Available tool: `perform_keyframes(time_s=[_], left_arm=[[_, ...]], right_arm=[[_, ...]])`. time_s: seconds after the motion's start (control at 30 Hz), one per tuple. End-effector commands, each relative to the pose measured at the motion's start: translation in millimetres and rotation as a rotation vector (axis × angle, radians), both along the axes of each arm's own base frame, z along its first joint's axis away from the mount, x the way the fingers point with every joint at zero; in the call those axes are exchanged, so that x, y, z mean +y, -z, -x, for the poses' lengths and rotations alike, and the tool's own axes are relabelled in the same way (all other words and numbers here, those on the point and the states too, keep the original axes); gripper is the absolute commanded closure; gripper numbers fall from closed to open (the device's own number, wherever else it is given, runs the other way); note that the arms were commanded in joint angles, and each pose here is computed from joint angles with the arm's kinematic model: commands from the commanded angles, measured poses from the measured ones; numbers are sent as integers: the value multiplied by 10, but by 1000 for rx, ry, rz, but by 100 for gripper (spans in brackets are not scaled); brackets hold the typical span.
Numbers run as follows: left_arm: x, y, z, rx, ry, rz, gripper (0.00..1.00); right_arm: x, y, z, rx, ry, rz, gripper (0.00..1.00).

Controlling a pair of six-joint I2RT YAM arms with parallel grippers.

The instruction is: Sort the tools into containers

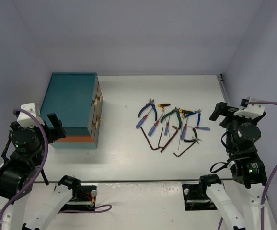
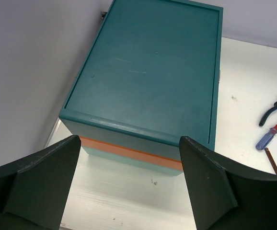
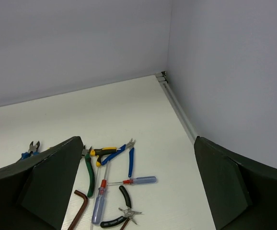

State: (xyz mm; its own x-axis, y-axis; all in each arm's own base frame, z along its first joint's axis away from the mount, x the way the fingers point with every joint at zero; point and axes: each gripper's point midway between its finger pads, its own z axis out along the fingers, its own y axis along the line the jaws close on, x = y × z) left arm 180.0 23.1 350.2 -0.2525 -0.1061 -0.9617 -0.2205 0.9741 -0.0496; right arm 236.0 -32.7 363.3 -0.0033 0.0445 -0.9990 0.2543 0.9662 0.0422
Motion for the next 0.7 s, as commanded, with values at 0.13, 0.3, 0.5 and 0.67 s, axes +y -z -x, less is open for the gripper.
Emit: perform_keyframes(time_s=[0.13, 0.3, 0.5, 0.67], left_arm=[[-110, -121, -166, -19, 25, 30, 19], [-180, -100, -219, -1, 51, 41, 19], [-283, 3, -341, 54, 87, 37, 19], [-375, 49, -429, 86, 113, 56, 19]], right_arm=[[464, -35, -336, 33, -244, -4, 0], [929, 53, -640, 119, -456, -91, 0], [1905, 259, -1085, 279, -769, -258, 0], [2716, 311, -1232, 332, -949, -322, 10]])
